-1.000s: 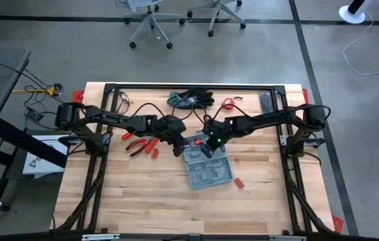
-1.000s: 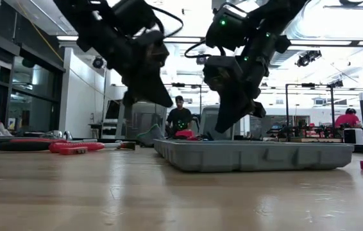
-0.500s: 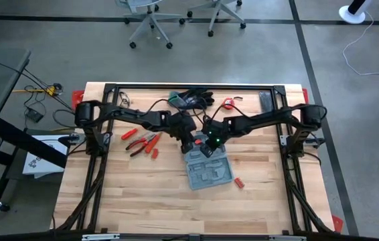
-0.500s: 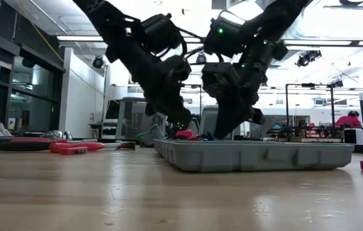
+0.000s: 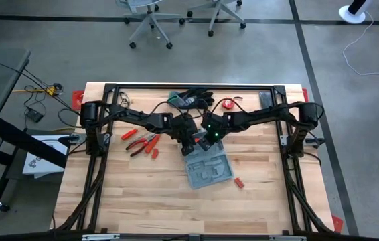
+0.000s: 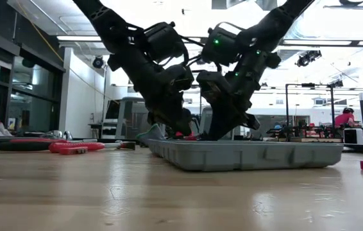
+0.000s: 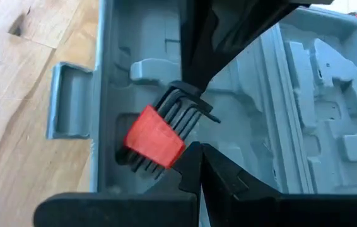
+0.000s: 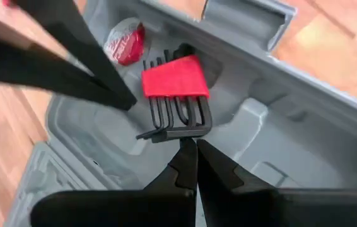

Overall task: Prefit tool cases
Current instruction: Put the set of hex keys into the tool case

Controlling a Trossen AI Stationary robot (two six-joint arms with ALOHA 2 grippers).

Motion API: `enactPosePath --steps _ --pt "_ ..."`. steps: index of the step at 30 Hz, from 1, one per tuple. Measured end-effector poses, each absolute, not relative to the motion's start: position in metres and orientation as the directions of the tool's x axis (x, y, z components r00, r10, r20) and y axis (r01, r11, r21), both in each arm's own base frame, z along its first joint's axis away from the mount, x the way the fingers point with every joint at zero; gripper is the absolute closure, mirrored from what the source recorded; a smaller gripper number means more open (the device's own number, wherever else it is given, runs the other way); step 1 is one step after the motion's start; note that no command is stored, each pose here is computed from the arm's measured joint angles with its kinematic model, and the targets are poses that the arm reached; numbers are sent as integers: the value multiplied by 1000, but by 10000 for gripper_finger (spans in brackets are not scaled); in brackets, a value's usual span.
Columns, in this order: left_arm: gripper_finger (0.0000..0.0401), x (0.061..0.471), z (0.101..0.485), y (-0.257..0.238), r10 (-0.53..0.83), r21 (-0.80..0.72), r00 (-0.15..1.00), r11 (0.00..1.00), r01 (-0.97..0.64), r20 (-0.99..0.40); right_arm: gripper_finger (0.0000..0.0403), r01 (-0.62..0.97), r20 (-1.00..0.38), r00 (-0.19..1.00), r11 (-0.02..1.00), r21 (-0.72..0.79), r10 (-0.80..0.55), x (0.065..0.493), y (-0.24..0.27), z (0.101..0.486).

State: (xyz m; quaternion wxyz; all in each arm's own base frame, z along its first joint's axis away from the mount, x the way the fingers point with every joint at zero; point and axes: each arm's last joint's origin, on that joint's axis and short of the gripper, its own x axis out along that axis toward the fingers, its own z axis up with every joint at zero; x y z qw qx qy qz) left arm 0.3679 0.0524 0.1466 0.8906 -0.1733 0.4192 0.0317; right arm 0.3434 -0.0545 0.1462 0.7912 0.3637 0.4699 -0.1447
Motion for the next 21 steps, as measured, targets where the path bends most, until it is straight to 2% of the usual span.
enactPosePath --steps 15,21 --pt "401 366 142 53 -50 -267 622 927 -262 -781 403 566 -837 536 691 450 107 343 -74 143" --pt "401 357 160 55 -19 -243 607 926 -290 -795 403 566 -838 532 687 456 118 343 -74 140"
